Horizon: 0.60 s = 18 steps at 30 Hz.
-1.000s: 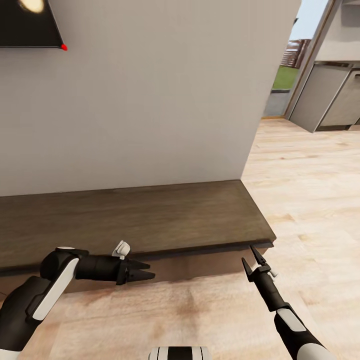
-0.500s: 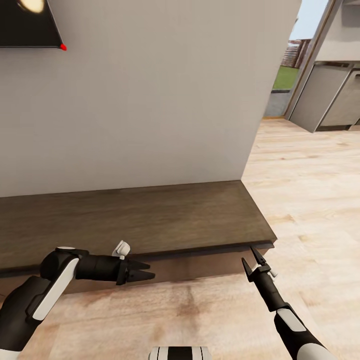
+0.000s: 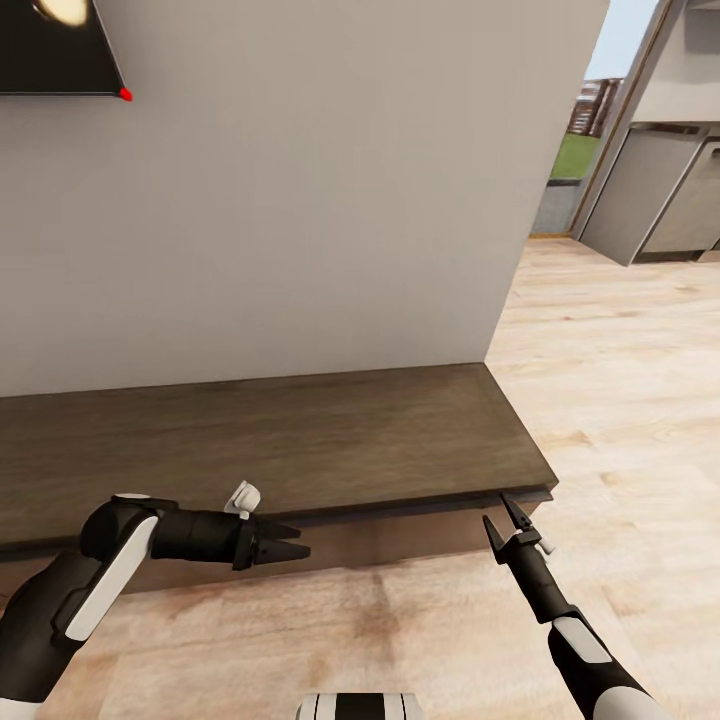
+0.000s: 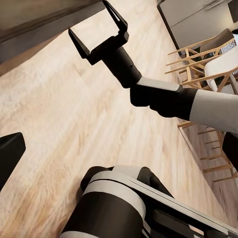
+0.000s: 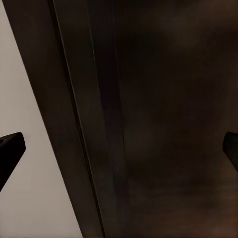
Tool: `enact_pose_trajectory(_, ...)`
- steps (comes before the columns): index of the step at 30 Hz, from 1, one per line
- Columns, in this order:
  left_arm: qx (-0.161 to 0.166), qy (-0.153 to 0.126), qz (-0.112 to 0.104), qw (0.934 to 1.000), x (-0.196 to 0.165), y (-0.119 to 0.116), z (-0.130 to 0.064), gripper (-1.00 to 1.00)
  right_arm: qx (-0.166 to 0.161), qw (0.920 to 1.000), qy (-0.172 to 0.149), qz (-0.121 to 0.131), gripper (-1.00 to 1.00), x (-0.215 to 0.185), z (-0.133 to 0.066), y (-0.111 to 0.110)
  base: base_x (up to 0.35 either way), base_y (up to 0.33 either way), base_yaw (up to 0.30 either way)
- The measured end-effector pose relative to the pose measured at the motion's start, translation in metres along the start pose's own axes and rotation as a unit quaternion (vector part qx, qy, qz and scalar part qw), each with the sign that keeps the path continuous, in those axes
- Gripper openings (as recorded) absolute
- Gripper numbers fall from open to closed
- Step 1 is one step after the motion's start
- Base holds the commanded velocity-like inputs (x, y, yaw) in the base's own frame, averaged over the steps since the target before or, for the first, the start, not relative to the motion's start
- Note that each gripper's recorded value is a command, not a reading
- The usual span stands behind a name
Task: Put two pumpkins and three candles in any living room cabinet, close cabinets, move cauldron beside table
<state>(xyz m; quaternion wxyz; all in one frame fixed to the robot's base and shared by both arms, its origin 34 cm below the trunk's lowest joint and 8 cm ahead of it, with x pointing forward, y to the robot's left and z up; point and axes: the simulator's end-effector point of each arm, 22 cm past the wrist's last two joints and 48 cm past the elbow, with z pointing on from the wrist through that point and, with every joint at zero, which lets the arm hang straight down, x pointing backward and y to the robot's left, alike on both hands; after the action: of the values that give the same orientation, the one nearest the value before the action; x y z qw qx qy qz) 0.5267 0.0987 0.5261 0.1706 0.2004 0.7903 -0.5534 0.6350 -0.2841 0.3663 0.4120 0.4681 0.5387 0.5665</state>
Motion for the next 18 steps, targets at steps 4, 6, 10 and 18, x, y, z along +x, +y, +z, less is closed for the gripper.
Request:
enact_pose_trajectory(4,0.000,0.000,0.000,1.0000,0.0000,0.0000,0.0000,1.00,0.000,1.0000,0.000,0.000,1.00,-0.0002,-0.0001,0.0000,0.024,0.020,0.000)
enact_pose_trajectory(6,0.000,0.000,0.000,1.0000,0.0000,-0.0001,0.0000,1.00,0.000,1.0000,0.000,0.000,1.00,-0.0001,0.0000,0.0001,0.080,0.070,0.000)
enact_pose_trajectory(10,0.000,0.000,0.000,1.0000,0.0001,-0.0001,0.0001,1.00,0.000,1.0000,0.000,0.000,1.00,0.0000,0.0000,0.0000,0.038,0.033,0.000)
enact_pose_trajectory(18,0.000,0.000,0.000,1.0000,0.0001,0.0000,0.0001,1.00,0.000,1.0000,0.000,0.000,1.00,0.0000,0.0000,0.0000,0.007,0.006,0.000)
